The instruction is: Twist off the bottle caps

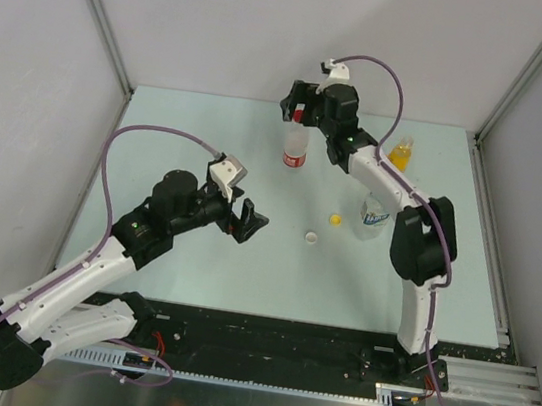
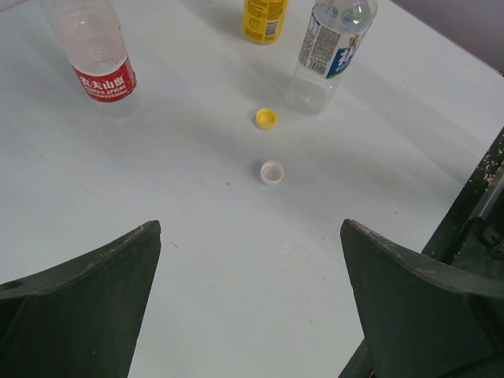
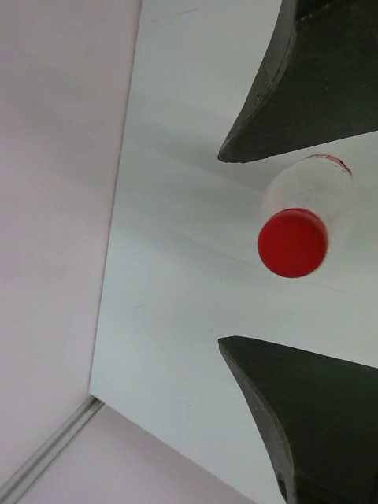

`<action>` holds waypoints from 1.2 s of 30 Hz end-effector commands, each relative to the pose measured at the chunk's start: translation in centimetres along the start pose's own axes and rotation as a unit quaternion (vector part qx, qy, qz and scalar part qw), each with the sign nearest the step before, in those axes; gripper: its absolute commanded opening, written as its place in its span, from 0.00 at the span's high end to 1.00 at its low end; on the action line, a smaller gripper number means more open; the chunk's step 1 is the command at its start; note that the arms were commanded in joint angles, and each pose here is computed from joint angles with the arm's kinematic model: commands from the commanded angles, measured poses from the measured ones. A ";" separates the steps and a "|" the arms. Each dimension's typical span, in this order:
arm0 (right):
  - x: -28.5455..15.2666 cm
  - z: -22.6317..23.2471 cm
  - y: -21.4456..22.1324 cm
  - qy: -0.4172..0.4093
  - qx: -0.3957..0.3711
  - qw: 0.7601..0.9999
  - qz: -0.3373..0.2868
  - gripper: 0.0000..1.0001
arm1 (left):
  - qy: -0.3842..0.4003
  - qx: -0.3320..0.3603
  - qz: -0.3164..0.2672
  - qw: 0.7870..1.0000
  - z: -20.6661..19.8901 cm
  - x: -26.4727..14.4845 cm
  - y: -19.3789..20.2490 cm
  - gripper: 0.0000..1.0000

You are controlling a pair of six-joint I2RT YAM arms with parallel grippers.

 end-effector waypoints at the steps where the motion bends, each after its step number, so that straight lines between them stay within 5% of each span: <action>1: 1.4 0.8 0.4 -0.005 0.002 1.000 0.017 0.06 | -0.009 0.022 -0.021 0.999 -0.1 -0.2 -1.0 0.00; 9: 1.1 2.1 2.7 0.065 -0.080 0.994 0.030 0.32 | -0.015 0.022 -0.010 1.000 0.2 0.3 -0.8 0.01; 14: 0.8 2.7 2.7 0.071 -0.091 0.993 0.028 0.70 | -0.018 0.016 -0.008 1.000 0.2 0.2 -0.8 0.01; 18: 0.0 2.8 1.7 0.060 -0.090 0.994 0.025 0.88 | -0.023 0.014 -0.014 1.000 0.1 -0.1 -0.9 0.01; 27: -7.0 3.4 -4.9 -0.068 -0.038 0.997 -0.019 0.99 | -0.037 0.016 -0.043 0.998 0.0 -1.1 -1.8 0.01; 36: -17.4 2.6 -7.4 -0.207 0.015 0.978 0.001 1.00 | 0.009 -0.001 -0.054 0.998 -1.4 -2.0 -2.6 0.01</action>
Point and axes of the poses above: each gripper's point midway between its finger pads, its own x axis out along the fingers, its own z axis along the line the jaws close on, y = z × x, the point moved 9 cm from there along -x, back along the fingers, and after that the axes turned 15 degrees about -x, right-handed, at the moved point
